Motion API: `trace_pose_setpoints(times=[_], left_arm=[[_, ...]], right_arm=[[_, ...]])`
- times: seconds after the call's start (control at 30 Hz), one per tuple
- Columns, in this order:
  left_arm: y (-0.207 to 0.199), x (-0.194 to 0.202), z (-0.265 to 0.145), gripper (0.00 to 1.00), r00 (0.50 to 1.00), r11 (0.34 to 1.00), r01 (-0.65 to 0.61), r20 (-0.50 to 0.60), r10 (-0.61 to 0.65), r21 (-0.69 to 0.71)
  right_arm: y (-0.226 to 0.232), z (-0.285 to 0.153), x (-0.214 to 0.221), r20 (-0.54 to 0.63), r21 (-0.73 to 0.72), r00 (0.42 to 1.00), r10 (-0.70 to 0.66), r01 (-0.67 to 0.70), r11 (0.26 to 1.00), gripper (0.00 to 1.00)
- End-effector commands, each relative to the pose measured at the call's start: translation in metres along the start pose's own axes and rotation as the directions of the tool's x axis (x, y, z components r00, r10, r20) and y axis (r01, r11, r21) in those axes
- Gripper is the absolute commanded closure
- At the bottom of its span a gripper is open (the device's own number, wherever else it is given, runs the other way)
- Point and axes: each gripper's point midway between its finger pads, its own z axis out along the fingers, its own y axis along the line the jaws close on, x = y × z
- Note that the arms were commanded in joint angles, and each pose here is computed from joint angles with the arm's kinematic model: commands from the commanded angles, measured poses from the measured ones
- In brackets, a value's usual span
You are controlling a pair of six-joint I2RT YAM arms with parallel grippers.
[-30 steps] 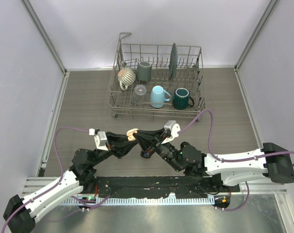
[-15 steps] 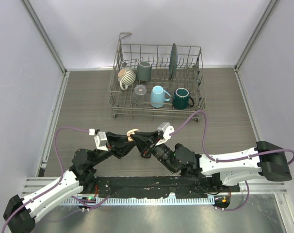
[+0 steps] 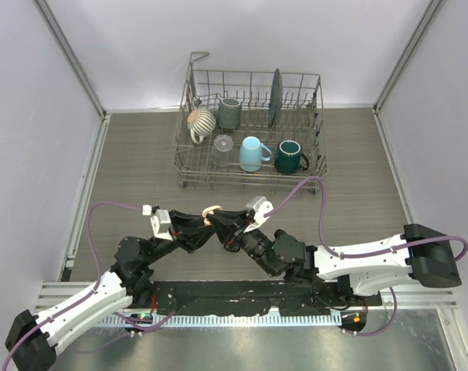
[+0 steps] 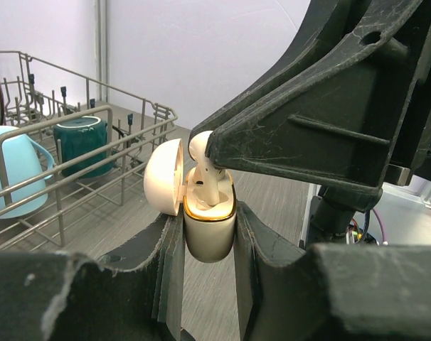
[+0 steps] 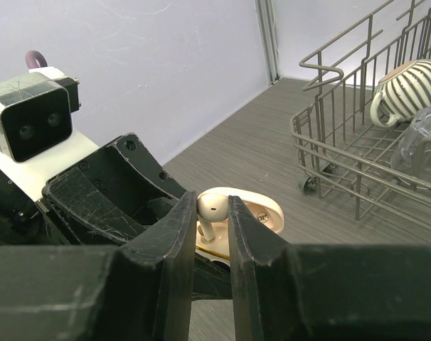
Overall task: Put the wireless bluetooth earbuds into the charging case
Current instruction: Place the earbud in the charging case.
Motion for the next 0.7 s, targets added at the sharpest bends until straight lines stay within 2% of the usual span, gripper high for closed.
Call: trace_pose_setpoints(times=[0.0, 0.37, 0.67], left_arm=[[-0.010, -0.035, 0.008, 1.00, 0.994, 0.998, -0.047, 0.100, 0.044, 0.037], [-0.009, -0.032, 0.009, 1.00, 0.995, 0.999, -0.036, 0.091, 0.033, 0.034], [-0.010, -0.037, 0.009, 1.00, 0.994, 0.999, -0.041, 0.104, 0.037, 0.036]], right_arm=[[0.006, 0.004, -0.024, 0.067, 0.006, 0.997, 0.043, -0.044, 0.999, 0.99], [0.007, 0.002, -0.031, 0.093, -0.002, 0.992, 0.091, -0.091, 0.996, 0.99], [0.007, 0.008, -0.014, 0.041, 0.021, 0.998, 0.055, -0.056, 0.998, 0.99]])
